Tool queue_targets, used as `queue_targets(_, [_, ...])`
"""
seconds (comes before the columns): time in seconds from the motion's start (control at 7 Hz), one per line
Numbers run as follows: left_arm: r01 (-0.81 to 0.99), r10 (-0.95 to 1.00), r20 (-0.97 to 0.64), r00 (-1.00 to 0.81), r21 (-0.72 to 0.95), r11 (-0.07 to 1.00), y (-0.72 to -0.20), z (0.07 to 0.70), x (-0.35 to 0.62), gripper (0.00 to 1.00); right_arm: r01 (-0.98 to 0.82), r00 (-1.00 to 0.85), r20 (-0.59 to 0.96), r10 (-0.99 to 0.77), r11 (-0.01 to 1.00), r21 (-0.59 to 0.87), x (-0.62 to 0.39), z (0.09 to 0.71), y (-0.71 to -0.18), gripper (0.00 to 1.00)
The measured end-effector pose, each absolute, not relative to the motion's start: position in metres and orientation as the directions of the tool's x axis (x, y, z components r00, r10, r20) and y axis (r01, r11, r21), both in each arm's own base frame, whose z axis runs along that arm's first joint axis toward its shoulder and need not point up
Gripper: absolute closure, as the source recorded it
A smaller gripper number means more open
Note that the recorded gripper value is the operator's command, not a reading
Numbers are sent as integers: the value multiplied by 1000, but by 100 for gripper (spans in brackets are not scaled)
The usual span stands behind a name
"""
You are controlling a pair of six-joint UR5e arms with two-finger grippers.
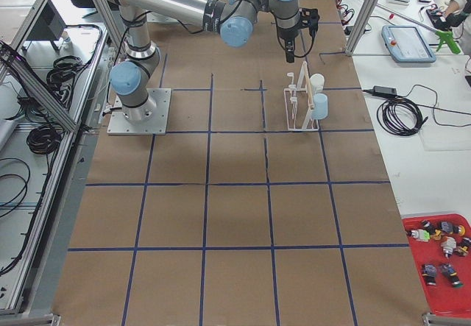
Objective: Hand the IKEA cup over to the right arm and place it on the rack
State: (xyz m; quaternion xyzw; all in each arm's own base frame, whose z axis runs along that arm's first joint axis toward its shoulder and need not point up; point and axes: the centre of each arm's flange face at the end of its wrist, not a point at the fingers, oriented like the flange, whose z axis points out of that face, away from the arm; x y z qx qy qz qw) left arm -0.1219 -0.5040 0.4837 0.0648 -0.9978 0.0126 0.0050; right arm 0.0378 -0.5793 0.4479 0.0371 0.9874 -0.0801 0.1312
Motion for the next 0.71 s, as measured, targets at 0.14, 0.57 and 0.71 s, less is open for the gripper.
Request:
queue_targets(0.14, [-129,-129,12,-992,-25,991,-504,484,-122,0,67,-962,-270,49,996,-56,68,445,-568,0])
queue_targets(0.57, [-129,-129,11,-992,-25,991,-504,484,-122,0,30,-984,-173,35,999,31,123,462,-525,0])
queue_targets(0.71, [-129,-129,11,-992,-25,991,-504,484,-122,0,21,-988,-153,31,997,70,130,465,-502,0])
